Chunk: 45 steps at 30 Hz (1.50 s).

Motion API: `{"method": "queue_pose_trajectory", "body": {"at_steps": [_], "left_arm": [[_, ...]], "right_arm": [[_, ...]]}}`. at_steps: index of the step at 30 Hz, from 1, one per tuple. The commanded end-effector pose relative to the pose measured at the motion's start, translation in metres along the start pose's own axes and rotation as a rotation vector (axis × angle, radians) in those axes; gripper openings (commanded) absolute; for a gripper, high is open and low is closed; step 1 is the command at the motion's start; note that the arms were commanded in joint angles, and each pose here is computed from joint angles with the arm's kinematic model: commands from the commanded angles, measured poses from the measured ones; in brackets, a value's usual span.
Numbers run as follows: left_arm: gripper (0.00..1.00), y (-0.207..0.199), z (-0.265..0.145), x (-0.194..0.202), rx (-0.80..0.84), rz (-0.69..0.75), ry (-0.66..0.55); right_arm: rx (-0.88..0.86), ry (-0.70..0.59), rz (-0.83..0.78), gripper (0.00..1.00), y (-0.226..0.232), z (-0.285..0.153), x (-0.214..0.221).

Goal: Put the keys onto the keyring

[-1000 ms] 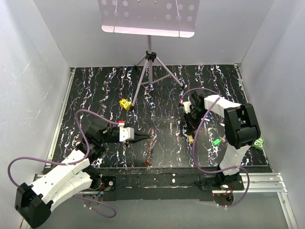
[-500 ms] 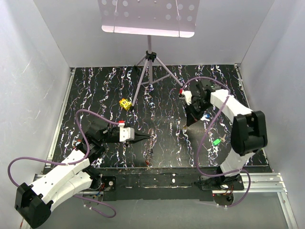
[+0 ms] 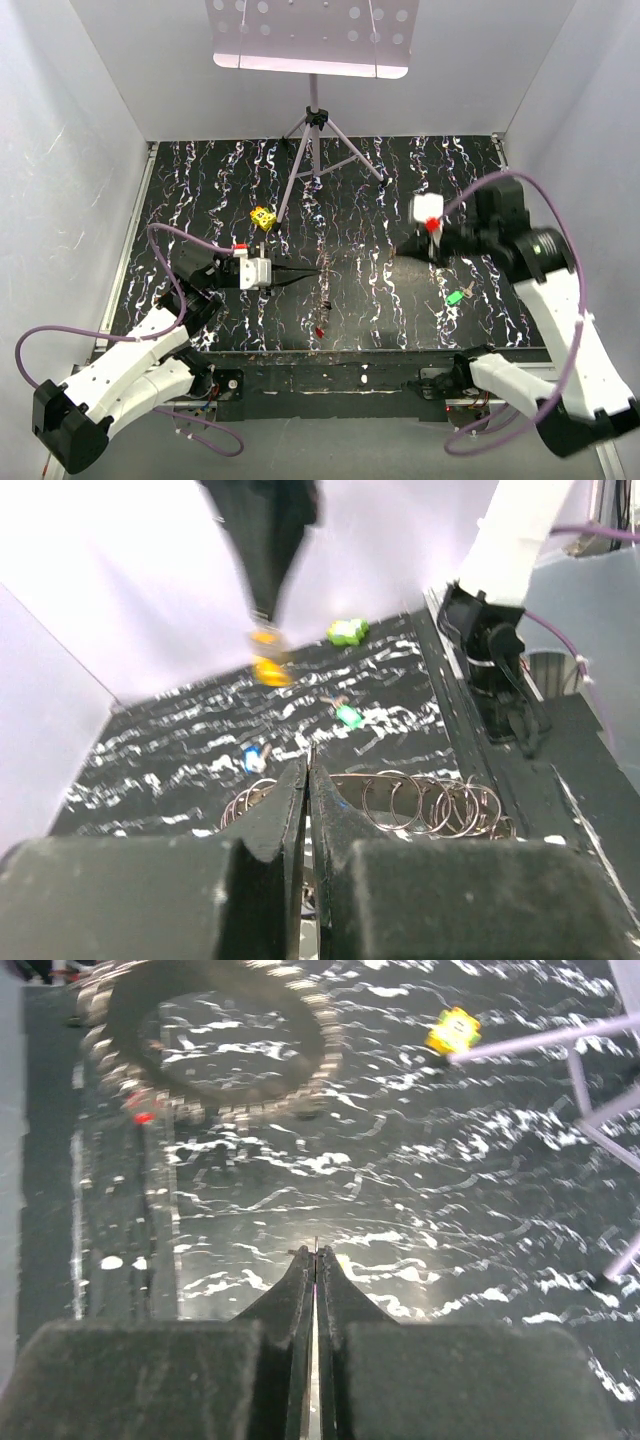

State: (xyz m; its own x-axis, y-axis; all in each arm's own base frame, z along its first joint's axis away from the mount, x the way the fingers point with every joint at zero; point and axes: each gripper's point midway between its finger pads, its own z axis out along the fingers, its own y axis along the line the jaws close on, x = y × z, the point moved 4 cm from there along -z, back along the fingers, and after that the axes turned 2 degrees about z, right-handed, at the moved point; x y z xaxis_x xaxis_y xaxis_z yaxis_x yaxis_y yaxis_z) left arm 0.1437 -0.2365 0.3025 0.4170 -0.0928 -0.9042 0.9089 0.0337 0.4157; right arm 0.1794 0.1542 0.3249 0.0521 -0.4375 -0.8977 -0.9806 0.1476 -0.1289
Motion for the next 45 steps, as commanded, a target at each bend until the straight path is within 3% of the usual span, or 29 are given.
{"method": "queue_pose_trajectory", "body": {"at_steps": [1,6,12,27,45], "left_arm": [[0.00,0.017,0.005,-0.048,-0.013,0.140,-0.136],[0.00,0.014,0.005,-0.055,-0.004,0.155,-0.188],[0.00,0.007,0.006,-0.052,0.008,0.158,-0.214],[0.00,0.001,0.015,-0.010,0.003,0.135,-0.091],[0.00,-0.004,0.017,-0.006,0.009,0.140,-0.084]], "right_arm": [[-0.118,-0.057,-0.085,0.01,0.052,0.001,0.007],[-0.224,-0.105,-0.180,0.01,0.080,0.003,-0.012],[-0.282,-0.093,-0.172,0.01,0.083,0.013,-0.012],[-0.451,-0.070,-0.185,0.01,0.104,0.038,-0.015],[-0.532,-0.037,-0.170,0.01,0.120,0.047,-0.001]]}}
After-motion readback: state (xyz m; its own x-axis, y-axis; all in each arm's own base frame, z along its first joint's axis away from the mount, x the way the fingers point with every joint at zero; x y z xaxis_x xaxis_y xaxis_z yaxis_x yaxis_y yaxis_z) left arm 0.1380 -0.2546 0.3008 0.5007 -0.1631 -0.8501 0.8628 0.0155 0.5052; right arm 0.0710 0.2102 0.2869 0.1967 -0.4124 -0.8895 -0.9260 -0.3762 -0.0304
